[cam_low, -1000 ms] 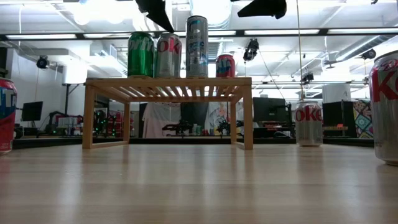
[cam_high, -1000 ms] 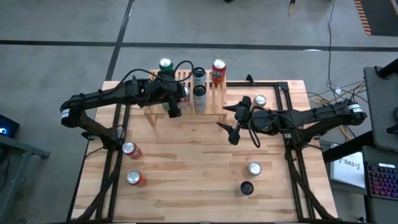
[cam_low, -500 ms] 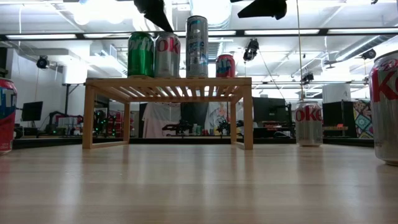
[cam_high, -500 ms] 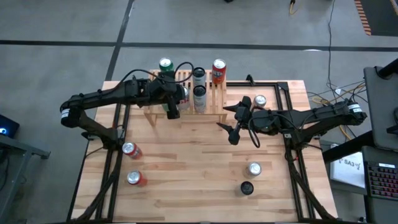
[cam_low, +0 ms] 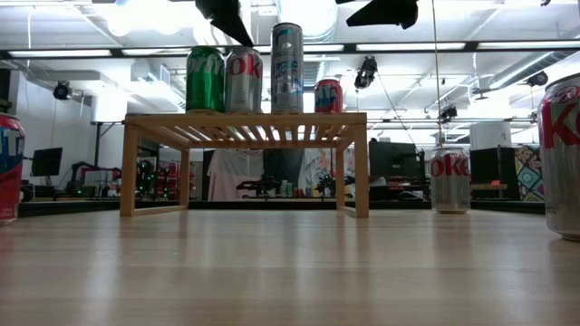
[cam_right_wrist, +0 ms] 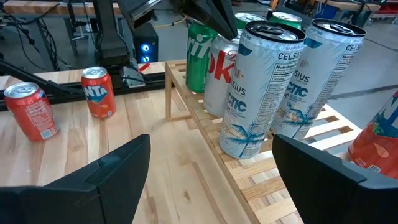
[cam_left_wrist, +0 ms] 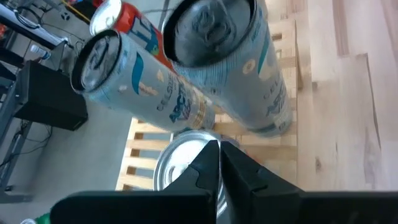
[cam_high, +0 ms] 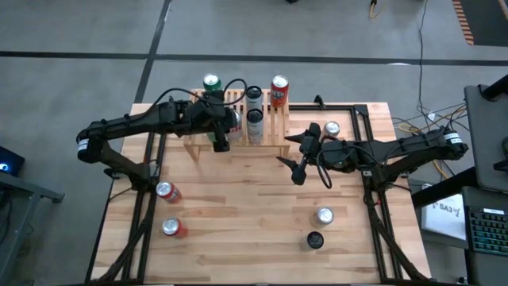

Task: Place canned beverage on shelf
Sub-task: Adjust the white soda can

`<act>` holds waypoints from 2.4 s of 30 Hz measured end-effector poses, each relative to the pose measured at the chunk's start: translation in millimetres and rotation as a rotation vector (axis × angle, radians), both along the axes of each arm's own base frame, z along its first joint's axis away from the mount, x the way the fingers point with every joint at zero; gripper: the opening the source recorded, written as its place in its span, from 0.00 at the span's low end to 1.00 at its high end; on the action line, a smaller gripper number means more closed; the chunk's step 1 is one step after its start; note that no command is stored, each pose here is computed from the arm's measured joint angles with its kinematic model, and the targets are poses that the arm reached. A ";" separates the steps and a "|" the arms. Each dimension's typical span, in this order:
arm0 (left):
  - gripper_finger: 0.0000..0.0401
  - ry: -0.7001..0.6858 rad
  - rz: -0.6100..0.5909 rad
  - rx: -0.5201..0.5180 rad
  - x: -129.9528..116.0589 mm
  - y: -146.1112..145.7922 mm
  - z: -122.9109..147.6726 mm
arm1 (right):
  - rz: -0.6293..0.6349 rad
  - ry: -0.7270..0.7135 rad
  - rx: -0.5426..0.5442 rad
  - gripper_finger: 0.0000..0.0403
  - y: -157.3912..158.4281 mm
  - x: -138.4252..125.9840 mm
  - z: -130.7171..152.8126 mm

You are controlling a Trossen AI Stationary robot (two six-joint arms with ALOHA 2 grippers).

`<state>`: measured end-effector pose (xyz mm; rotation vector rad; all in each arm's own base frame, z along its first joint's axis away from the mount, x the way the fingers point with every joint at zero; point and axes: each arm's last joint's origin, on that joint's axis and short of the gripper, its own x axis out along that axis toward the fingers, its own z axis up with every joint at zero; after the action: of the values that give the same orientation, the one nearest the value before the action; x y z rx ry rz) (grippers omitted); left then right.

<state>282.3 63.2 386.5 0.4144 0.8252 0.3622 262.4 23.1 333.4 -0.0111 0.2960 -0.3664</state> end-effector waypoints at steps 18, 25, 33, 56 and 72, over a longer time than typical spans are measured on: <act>0.00 0.000 -0.011 -0.032 0.3 -0.5 -2.1 | 0.000 0.000 0.000 0.81 0.0 0.0 -0.1; 0.00 0.009 -0.006 -0.018 -0.9 -0.6 -1.4 | 0.000 0.001 0.000 0.81 -0.1 0.0 -0.1; 0.00 0.011 0.019 0.017 -5.4 -0.3 2.4 | 0.000 0.001 0.000 0.81 0.0 0.0 -0.2; 0.00 -0.020 0.065 -0.005 -1.3 2.9 -0.1 | 0.000 0.000 0.000 0.81 0.0 0.0 -0.1; 0.00 -0.004 0.022 -0.056 -3.7 -0.3 -1.3 | 0.000 0.000 0.000 0.81 0.0 0.0 -0.1</act>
<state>278.6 63.0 385.2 0.3529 0.8350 0.3600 262.4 23.1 333.3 -0.0112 0.2964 -0.3661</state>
